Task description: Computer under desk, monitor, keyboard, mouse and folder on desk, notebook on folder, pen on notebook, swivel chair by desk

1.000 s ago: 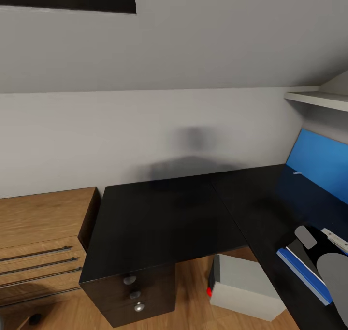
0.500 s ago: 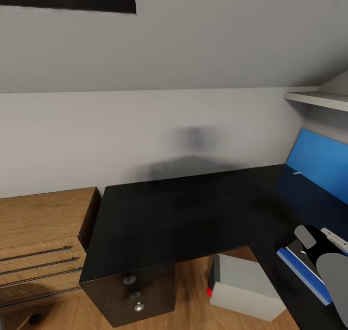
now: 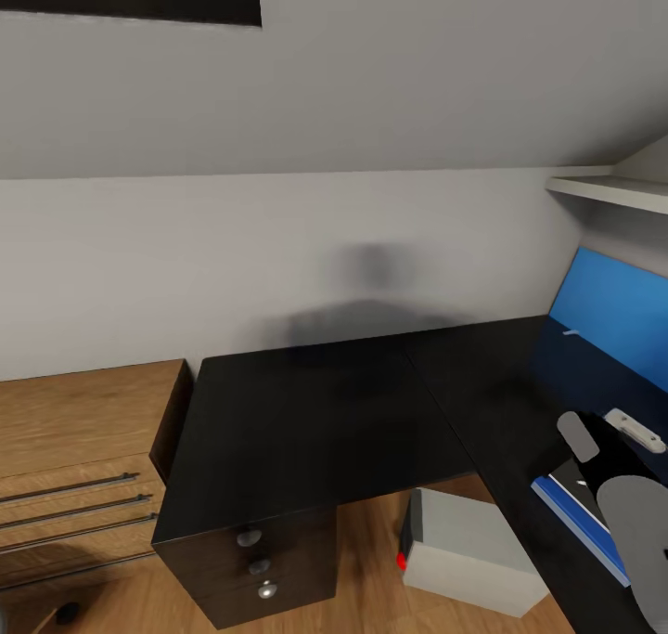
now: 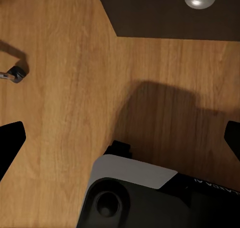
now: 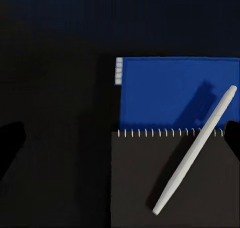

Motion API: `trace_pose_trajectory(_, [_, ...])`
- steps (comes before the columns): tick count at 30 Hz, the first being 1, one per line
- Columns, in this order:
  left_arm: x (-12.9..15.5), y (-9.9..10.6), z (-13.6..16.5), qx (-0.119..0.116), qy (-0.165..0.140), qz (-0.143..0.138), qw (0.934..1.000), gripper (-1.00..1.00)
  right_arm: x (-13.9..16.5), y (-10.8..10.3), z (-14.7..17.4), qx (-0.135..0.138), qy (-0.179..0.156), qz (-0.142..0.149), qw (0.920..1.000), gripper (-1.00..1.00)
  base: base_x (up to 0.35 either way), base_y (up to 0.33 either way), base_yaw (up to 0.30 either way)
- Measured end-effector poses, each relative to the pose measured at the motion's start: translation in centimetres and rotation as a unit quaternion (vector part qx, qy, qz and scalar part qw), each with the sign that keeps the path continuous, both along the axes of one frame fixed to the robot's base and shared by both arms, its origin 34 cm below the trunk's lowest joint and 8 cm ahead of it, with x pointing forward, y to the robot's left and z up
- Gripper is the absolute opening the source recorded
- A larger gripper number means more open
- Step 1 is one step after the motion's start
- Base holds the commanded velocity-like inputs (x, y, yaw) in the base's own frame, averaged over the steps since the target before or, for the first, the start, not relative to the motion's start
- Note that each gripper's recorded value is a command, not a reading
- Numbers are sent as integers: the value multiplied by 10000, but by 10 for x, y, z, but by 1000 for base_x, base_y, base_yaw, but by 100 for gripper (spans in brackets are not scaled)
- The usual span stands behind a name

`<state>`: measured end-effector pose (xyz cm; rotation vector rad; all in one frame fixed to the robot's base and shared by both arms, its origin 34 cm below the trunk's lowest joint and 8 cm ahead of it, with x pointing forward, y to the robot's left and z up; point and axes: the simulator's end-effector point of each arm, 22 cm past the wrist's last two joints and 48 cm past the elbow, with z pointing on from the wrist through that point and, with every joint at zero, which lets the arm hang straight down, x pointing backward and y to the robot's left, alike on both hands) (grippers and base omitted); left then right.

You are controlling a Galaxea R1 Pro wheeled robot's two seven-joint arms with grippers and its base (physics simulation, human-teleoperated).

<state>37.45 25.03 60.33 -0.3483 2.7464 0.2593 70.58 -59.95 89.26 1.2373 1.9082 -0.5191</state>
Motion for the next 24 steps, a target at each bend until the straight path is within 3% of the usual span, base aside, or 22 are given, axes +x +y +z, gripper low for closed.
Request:
trace_pose_trajectory(3, [0, 0, 0, 1, 0, 0, 10000, 100, 20, 14, 30, -117, -376, 27, 9992, 100, 0, 0, 0])
trace_pose_trajectory(4, [0, 0, 0, -1, 0, -1, 10000, 100, 20, 27, 41, -204, -492, -37, 9986, 100, 0, 0, 0])
trace_pose_trajectory(8, [0, 0, 0, 0, -1, -1, 10000, 100, 16, 54, 45, -202, -549, 97, 9982, 100, 0, 0, 0])
trace_pose_trajectory(12, [0, 0, 0, -1, -3, -1, 10000, 100, 17, 96, 43, -17, -576, 425, 9974, 100, 0, 0, 0])
trace_pose_trajectory(13, [0, 0, 0, -1, -5, 0, 10000, 100, 18, 116, 44, 33, -589, 599, 9965, 100, 0, 0, 0])
trace_pose_trajectory(16, [0, 0, 0, -2, -3, -4, 10000, 100, 22, 163, 40, -83, -489, 1085, 9929, 100, 0, 0, 0])
trace_pose_trajectory(17, [0, 0, 0, 0, -4, -6, 10000, 100, 26, 187, 39, -152, -440, 1348, 9898, 100, 0, 0, 0])
trace_pose_trajectory(19, [0, 0, 0, 3, -5, -2, 10000, 100, 30, 210, 37, -195, -403, 1589, 9863, 100, 0, 0, 0])
trace_pose_trajectory(24, [0, 0, 0, 8, -3, -1, 10000, 100, 31, 227, 36, -222, -383, 1751, 9835, 100, 0, 0, 0])
